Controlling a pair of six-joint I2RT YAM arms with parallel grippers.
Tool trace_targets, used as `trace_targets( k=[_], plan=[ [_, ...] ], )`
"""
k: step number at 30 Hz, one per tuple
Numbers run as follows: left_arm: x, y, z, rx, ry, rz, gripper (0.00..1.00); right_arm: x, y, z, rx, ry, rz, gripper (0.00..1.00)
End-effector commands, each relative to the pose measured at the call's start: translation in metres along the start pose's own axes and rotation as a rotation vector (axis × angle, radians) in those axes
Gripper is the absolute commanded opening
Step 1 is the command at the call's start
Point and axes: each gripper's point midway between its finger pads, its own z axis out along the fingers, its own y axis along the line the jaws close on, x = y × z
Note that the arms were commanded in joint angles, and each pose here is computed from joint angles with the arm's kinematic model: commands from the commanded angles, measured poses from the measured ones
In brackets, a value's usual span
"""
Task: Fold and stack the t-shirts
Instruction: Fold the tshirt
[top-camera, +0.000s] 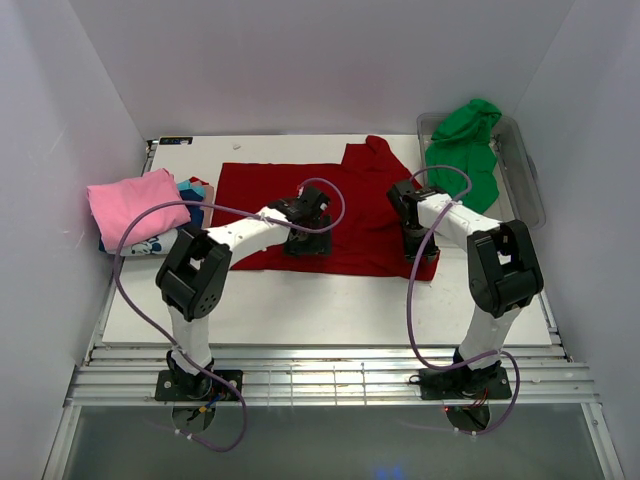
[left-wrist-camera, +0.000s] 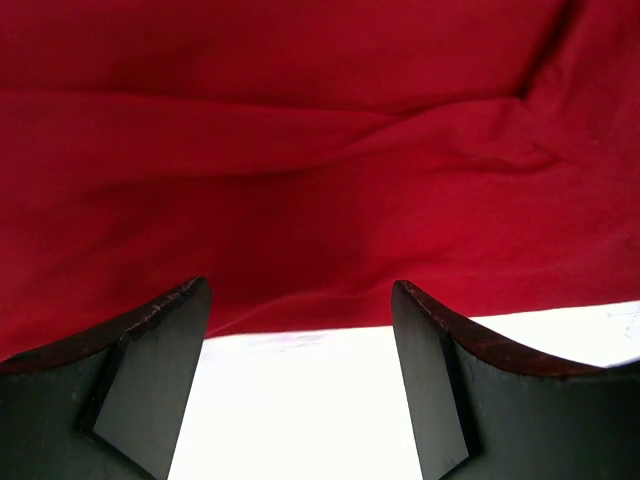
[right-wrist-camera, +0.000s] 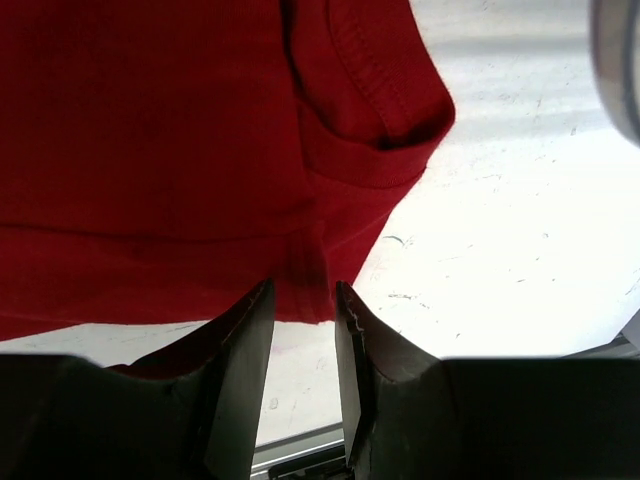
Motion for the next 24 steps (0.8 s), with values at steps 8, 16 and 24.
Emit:
trace_targets(
  k=[8,16,24],
  plan=[
    [0.008,-0.019,0.009,0.039,0.041,0.022,0.83,0.012,-0.004,0.015,0.038,0.048,0.000,0.37],
    [0.017,-0.015,0.011,0.031,0.054,0.025,0.83,0.020,-0.003,0.028,0.035,0.080,-0.001,0.35],
    [0.029,-0.006,0.010,0.019,0.071,0.027,0.83,0.013,-0.013,0.024,0.052,0.054,0.005,0.08]
  ],
)
